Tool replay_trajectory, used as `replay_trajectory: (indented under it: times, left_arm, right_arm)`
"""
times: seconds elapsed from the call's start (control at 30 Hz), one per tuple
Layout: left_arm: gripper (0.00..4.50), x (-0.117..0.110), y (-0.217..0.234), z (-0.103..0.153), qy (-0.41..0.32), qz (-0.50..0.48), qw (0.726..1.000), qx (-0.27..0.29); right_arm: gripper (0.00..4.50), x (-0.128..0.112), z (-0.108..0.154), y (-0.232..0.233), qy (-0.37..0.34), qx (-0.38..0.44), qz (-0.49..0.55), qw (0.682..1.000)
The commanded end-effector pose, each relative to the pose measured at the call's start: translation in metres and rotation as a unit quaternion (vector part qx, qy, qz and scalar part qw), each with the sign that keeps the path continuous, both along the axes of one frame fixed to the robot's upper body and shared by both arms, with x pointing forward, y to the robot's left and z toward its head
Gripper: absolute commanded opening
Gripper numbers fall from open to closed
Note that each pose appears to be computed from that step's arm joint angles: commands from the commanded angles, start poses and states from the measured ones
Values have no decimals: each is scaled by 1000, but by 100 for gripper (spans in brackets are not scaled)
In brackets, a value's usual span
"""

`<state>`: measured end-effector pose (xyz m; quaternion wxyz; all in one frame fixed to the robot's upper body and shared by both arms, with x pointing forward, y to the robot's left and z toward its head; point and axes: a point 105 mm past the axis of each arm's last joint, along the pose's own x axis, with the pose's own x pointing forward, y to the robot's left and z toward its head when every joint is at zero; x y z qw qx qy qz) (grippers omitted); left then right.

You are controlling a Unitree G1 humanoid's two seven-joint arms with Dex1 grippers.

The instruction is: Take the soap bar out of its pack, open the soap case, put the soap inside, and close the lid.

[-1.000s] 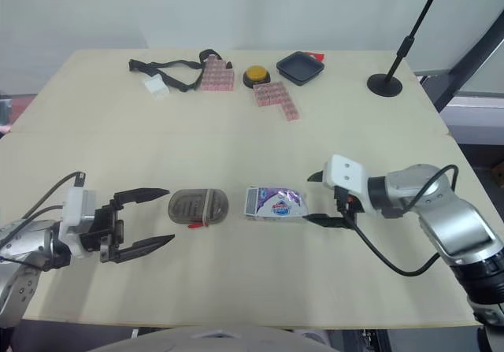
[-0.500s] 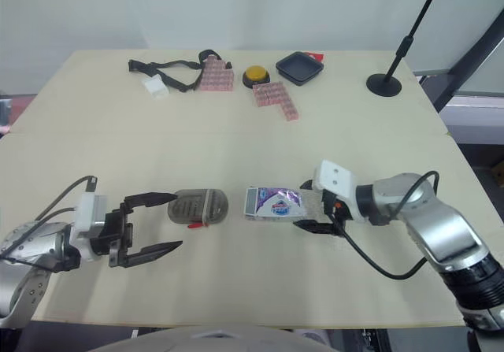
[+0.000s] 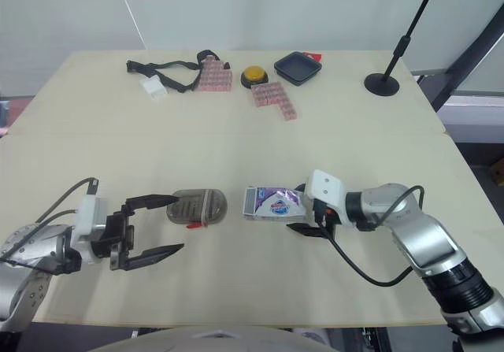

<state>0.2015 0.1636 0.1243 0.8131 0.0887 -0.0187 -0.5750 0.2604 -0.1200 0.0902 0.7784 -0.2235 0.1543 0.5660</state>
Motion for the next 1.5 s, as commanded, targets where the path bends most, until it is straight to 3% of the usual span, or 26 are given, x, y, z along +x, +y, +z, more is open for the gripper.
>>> replay_trajectory:
  times: [0.03, 0.3, 0.47, 0.87, 1.0, 1.5]
  left_arm:
    - [447, -2, -4, 6, -16, -5, 1000, -1]
    - [447, -1, -4, 6, -15, -2, 1000, -2]
    - [450, -1, -4, 5, -13, 1, 1000, -1]
    - [450, 0, -5, 4, -14, 4, 1000, -3]
    - [450, 0, -6, 3, -13, 3, 1000, -4]
    - [450, -1, -6, 2, -14, 6, 1000, -2]
  right_arm:
    - [450, 4, 8, 0, -28, 9, 5, 1000]
    - [450, 5, 5, 0, -28, 11, 15, 999]
    - [303, 7, 5, -2, -33, 8, 12, 999]
    - [303, 10, 5, -4, -41, 8, 7, 999]
    - [204, 12, 4, -6, -39, 7, -1, 999]
    - [204, 15, 18, -15, -61, -8, 8, 998]
